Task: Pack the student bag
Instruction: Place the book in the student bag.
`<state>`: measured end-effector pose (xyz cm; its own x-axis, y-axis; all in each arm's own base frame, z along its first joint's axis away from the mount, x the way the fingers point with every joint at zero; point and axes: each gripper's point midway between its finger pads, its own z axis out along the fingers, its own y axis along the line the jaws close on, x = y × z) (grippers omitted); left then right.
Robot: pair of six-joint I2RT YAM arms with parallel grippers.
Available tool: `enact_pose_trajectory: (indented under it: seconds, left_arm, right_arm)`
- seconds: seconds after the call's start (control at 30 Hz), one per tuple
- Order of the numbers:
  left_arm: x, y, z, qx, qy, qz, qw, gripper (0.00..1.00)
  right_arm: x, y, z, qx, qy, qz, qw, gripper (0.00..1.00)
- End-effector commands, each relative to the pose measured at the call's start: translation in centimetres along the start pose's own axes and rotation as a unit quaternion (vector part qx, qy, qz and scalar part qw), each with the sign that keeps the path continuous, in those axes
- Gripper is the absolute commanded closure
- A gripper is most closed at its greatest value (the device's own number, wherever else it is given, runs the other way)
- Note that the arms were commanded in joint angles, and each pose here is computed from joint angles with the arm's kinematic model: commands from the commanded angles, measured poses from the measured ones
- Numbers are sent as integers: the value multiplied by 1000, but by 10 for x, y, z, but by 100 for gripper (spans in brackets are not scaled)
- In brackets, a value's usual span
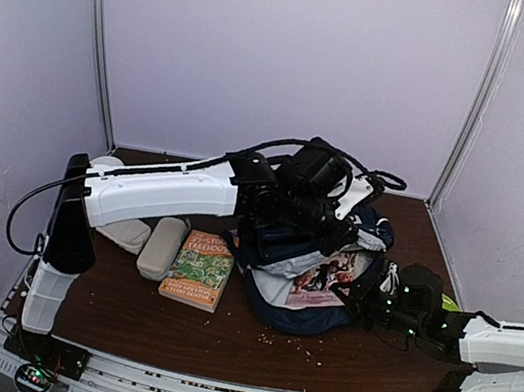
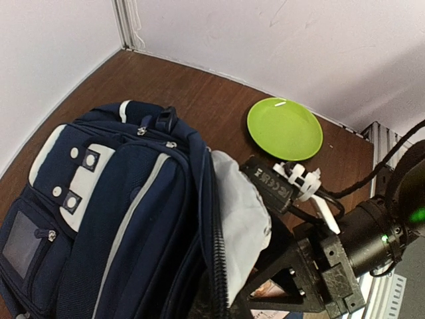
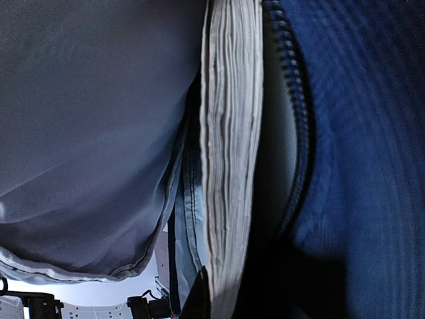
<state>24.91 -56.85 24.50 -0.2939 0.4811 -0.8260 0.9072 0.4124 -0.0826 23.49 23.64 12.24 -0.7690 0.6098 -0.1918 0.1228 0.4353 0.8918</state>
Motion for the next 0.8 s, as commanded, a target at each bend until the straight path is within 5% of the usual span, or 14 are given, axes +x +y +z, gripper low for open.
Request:
enact_pose_trajectory:
  seconds: [0.0, 0.27, 0.77]
  left_arm:
    - [-106, -24, -79, 20, -174, 21, 984, 100]
    - [-115, -24, -86, 18, -186, 20, 982, 100]
    - [-125, -42, -105, 57, -202, 0, 978, 100]
  right_arm:
    - [-1, 33, -6, -55, 7, -17, 998, 100]
    - [-6, 44, -27, -97, -18, -41, 994, 100]
    - [-12, 55, 22, -124, -26, -57, 990, 100]
